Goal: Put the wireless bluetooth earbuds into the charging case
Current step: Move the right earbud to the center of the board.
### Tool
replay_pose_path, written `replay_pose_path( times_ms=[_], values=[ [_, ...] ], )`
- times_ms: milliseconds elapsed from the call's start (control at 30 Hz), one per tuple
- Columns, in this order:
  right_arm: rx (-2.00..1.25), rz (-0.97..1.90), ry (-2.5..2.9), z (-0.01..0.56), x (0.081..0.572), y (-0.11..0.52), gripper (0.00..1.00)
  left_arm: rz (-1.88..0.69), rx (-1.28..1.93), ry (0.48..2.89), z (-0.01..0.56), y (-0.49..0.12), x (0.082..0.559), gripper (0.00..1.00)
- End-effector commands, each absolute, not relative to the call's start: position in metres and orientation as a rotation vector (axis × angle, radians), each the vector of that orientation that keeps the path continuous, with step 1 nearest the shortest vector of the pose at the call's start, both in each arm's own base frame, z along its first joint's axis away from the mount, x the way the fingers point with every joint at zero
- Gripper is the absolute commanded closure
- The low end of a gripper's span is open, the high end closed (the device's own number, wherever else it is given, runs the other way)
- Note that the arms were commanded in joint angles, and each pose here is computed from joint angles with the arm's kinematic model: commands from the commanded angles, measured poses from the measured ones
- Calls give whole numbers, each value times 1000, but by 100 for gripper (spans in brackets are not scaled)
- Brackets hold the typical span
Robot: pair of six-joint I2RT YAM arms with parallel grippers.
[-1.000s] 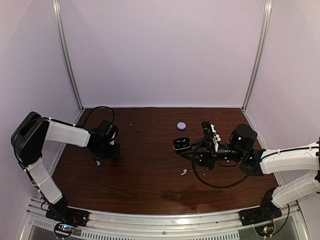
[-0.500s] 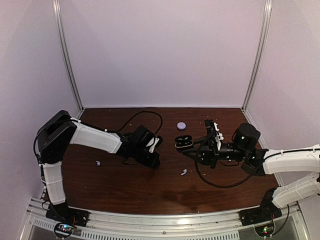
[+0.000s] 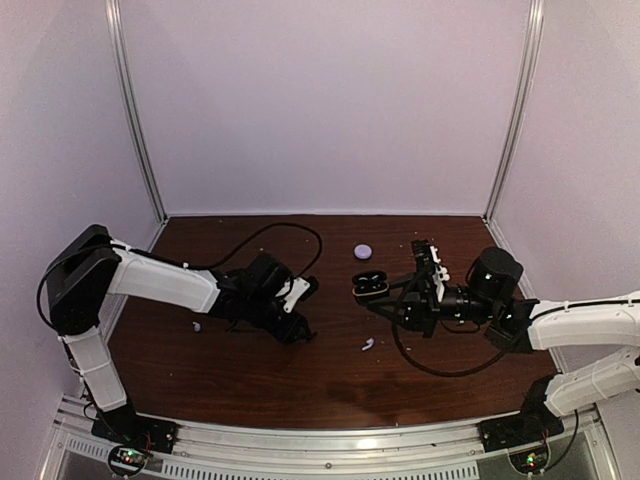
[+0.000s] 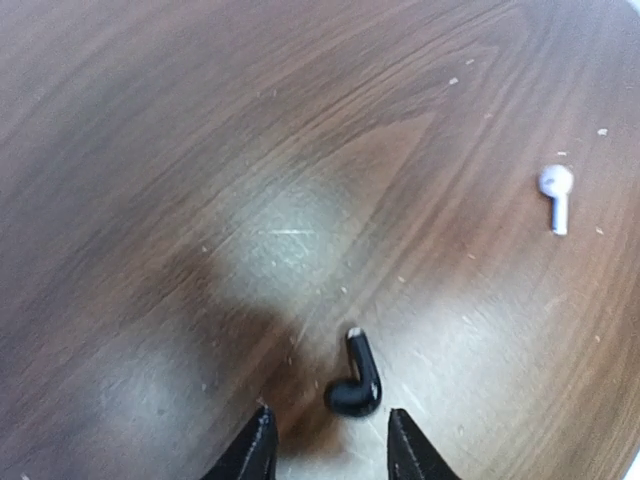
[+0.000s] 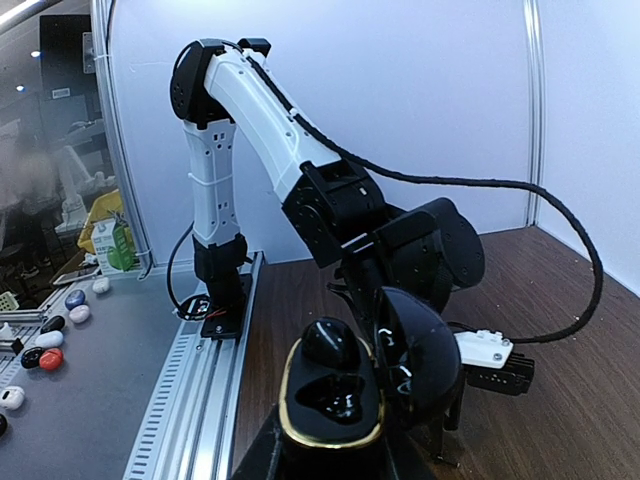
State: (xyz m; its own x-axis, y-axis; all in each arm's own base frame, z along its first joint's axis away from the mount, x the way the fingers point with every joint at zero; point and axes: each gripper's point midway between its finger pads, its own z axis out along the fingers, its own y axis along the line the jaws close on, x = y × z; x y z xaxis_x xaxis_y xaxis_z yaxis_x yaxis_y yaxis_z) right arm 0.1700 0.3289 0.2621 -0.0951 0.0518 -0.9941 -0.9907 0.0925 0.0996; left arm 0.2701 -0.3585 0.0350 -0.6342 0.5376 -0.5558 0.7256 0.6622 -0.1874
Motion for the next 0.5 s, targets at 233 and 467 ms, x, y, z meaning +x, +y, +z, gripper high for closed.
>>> replay_pose_path(
  times_ms=[233,467],
  values=[
    [-1041,1211,1265,268,170,322,100,-691,964,1804,108,-344,257,55],
    [-1041,1208,1266,268,170,322,100,-742,1062,1620,104,-349,240,54]
  ],
)
